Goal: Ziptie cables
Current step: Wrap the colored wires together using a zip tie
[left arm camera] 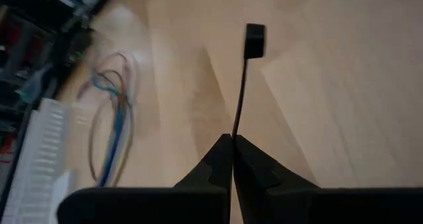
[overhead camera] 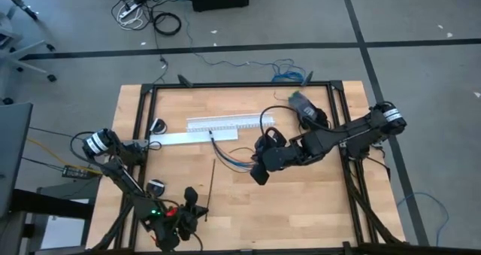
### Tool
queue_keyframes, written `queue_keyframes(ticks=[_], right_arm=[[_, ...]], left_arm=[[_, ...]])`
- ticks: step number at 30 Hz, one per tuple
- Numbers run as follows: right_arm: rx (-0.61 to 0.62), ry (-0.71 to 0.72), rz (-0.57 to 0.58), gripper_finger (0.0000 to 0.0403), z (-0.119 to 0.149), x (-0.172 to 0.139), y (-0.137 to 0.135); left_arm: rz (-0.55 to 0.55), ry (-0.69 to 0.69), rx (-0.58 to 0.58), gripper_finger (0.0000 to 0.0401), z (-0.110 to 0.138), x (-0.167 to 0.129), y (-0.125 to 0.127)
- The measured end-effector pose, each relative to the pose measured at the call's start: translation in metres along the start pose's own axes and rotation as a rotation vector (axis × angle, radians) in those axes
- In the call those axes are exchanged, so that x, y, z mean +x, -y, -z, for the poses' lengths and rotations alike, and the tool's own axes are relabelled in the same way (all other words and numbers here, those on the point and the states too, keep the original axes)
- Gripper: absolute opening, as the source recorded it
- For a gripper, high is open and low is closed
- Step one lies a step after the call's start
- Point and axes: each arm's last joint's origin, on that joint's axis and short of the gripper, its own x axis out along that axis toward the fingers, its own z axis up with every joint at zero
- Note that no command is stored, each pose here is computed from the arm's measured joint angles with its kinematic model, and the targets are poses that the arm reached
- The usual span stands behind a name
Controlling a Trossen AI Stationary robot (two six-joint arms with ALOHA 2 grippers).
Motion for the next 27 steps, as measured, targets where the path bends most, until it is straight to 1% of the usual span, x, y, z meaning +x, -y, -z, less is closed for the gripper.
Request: queue_keyframes(ticks=[4,8,12,15,20,22,24,27], right_arm=[[-0.008,0.008,0.006,0.0031,-0.004,0.002,0.003],[-0.016,0.004,-0.011,0.0031,-0.007,0.006,0.004],[-0.025,-0.027,-0.040,0.0028,-0.007,0.021,0.006],[-0.012,-0.012,-0.108,0.0022,-0.010,0.047,0.012],[-0.014,0.037,-0.278,0.0019,-0.019,0.107,0.031],[-0.022,0.053,-0.318,0.0021,-0.022,0.132,0.040],[-0.027,0.032,-0.304,0.0025,-0.018,0.155,0.052],[-0.001,0.031,-0.271,0.0034,-0.015,0.183,0.068]], left_arm=[[0.016,-0.021,0.023,0.0000,0.002,0.000,0.000],[0.042,-0.029,0.005,0.0000,0.008,0.007,-0.002],[0.065,0.010,-0.013,0.0000,0.009,0.016,-0.006],[0.090,0.049,-0.026,0.0000,0.006,0.019,-0.007],[0.094,0.078,-0.012,0.0000,0.002,0.020,-0.008],[0.093,0.066,-0.005,0.0000,0.003,0.020,-0.008],[0.093,0.060,-0.005,0.0000,0.004,0.020,-0.008],[0.095,0.061,-0.020,0.0000,0.004,0.020,-0.008]])
